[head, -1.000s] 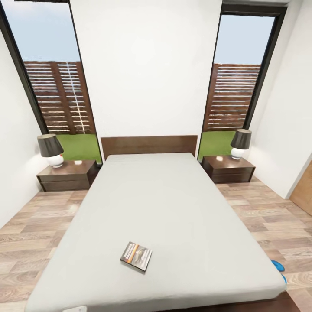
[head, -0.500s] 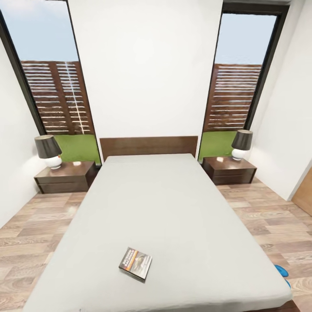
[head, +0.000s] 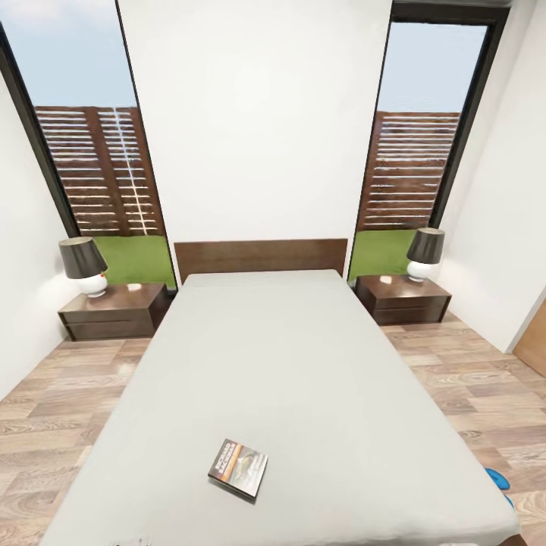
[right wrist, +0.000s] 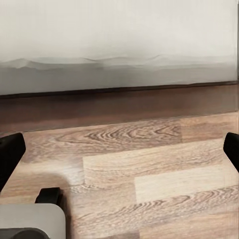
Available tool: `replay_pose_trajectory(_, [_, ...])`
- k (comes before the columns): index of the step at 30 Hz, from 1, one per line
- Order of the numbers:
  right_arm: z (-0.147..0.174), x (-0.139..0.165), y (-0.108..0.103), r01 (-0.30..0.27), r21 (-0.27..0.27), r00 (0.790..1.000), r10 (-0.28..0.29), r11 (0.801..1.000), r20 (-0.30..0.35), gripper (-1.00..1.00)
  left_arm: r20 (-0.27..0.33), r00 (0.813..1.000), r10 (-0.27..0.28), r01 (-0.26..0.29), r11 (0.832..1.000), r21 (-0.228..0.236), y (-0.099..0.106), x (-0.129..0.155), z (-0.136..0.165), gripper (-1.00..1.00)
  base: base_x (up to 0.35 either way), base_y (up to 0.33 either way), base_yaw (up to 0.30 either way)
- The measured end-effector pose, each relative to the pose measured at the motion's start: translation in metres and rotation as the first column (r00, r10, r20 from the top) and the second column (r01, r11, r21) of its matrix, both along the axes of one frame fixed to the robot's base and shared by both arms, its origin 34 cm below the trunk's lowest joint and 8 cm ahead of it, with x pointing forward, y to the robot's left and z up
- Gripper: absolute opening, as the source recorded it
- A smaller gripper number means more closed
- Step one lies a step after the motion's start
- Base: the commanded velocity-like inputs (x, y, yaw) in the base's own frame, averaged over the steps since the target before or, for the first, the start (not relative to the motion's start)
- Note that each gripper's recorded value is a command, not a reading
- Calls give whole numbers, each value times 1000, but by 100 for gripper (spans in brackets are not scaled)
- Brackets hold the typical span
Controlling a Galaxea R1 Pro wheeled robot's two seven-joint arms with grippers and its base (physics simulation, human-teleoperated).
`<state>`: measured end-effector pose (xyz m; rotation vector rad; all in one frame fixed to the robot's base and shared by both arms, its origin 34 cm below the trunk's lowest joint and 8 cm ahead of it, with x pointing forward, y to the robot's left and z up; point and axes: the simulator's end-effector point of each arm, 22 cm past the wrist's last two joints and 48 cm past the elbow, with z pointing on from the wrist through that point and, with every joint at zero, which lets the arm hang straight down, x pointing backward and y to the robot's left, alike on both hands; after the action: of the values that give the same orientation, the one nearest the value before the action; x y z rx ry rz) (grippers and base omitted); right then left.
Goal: In the bedroom, move the book from the bed onto either nightstand, and place the two sandals side by side next to the bed.
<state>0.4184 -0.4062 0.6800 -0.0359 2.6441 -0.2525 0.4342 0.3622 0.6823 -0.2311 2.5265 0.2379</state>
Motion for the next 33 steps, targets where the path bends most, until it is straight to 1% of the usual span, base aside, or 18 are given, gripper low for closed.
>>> replay_pose_trajectory(9, [10, 18, -3, -7, -2, 999, 8, 1000, 52, 100, -7, 1000, 3, -3, 1000, -2, 1, 4, 1, 100, 5, 1, 0])
replay_pose_trajectory(11, [12, 22, -3, -7, -2, 998, 7, 1000, 61, 100, -8, 1000, 5, -5, 1000, 0, 4, 12, 4, 100, 1, 0, 0])
replay_pose_trajectory(13, [13, 25, -3, -6, -3, 998, 6, 1000, 67, 100, 6, 1000, 7, -7, 1000, 3, 9, 31, 14, 100, 1, 0, 0])
replay_pose_trajectory(15, [14, 26, -3, -4, -3, 997, 5, 1000, 71, 100, 43, 999, 7, -8, 1000, 9, 17, 64, 33, 100, 0, 0, 0])
replay_pose_trajectory(17, [15, 27, -4, -4, -3, 997, 4, 1000, 74, 100, 94, 996, 4, -6, 1000, 17, 25, 103, 63, 100, 0, 0, 0])
replay_pose_trajectory(20, [15, 28, -5, -2, -4, 997, 2, 1000, 76, 100, 178, 984, -6, 2, 1000, 25, 33, 163, 126, 100, 0, 0, 0])
replay_pose_trajectory(23, [16, 28, -6, -1, -5, 997, 2, 1000, 77, 100, 266, 964, -20, 10, 999, 38, 36, 208, 201, 100, 0, 0, 0])
replay_pose_trajectory(25, [16, 28, -6, -1, -6, 997, 1, 1000, 78, 100, 302, 953, -26, 13, 999, 45, 37, 223, 241, 100, 0, 0, 0])
replay_pose_trajectory(26, [16, 28, -6, -1, -6, 997, 2, 1000, 78, 100, 303, 953, -26, 12, 999, 45, 37, 223, 241, 100, 0, 0, 0])
replay_pose_trajectory(28, [16, 28, -7, -1, -6, 997, 1, 1000, 79, 100, 311, 950, -27, 13, 999, 46, 36, 228, 263, 100, 0, 0, 0])
replay_pose_trajectory(30, [16, 28, -7, 1, -6, 997, -1, 1000, 80, 100, 301, 953, -24, 13, 999, 41, 35, 228, 270, 100, 0, 0, 0])
replay_pose_trajectory(33, [16, 28, -7, 3, -6, 997, -2, 1000, 80, 100, 276, 961, -20, 12, 999, 32, 35, 227, 267, 100, 0, 0, 0])
